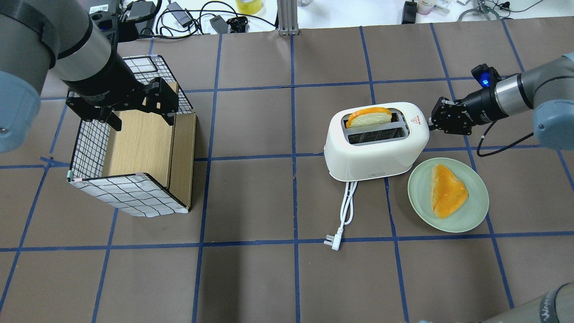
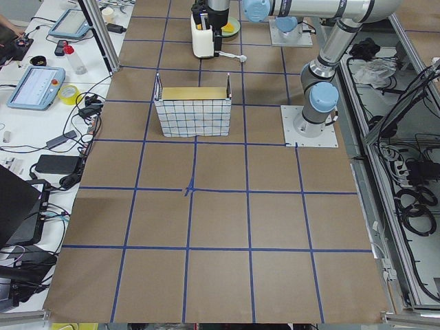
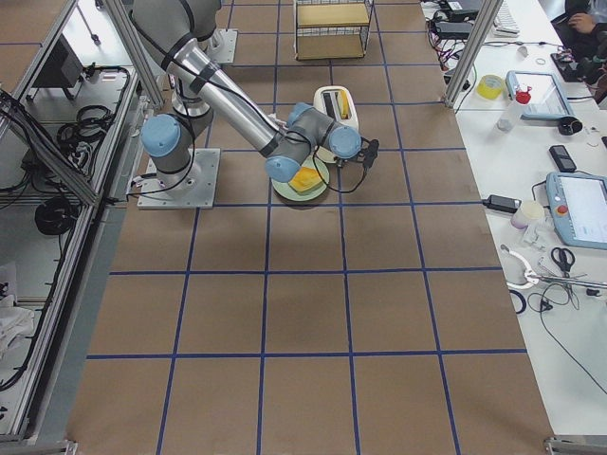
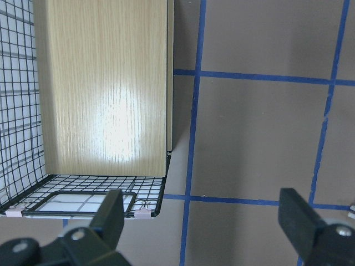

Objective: Press toaster with right arm
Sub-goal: 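Release the lever and lift the right gripper off it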

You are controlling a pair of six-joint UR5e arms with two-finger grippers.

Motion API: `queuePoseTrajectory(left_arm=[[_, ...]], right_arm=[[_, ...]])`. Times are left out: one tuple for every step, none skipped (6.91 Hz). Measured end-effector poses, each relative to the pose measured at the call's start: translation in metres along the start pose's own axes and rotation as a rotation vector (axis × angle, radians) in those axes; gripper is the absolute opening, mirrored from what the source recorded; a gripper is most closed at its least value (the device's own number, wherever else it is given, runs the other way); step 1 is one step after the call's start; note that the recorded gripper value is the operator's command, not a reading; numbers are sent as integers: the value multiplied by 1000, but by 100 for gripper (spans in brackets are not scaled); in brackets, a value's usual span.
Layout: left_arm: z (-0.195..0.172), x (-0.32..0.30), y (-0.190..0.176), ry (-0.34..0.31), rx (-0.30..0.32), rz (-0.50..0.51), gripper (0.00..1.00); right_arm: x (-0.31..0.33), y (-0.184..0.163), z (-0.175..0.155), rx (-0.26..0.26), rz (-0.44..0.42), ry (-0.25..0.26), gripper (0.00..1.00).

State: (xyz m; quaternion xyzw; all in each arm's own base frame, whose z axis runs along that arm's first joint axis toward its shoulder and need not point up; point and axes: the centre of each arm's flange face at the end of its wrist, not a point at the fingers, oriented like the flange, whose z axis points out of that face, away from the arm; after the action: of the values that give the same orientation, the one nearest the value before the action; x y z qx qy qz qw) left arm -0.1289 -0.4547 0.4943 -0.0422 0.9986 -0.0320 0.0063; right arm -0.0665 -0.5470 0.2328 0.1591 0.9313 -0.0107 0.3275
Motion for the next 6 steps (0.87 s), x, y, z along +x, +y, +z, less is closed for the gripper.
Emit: queuePoseTrajectory(left_arm=[[0, 0, 0, 0, 0, 0, 100], [0, 0, 0, -1, 0, 0, 100], [0, 0, 0, -1, 0, 0, 100], [0, 0, 0, -1, 0, 0, 100], [0, 0, 0, -1, 0, 0, 100], [0, 0, 0, -1, 0, 0, 100]], right_arm=[[0, 0, 0, 1, 0, 0, 0], [-2, 0, -3, 7, -1, 3, 0], [-6, -1, -9, 18, -3, 8, 0], [-11, 0, -16, 29, -4, 18, 0], [-16, 3, -24, 41, 1, 32, 0], [-25, 6, -34, 59, 1, 42, 0]])
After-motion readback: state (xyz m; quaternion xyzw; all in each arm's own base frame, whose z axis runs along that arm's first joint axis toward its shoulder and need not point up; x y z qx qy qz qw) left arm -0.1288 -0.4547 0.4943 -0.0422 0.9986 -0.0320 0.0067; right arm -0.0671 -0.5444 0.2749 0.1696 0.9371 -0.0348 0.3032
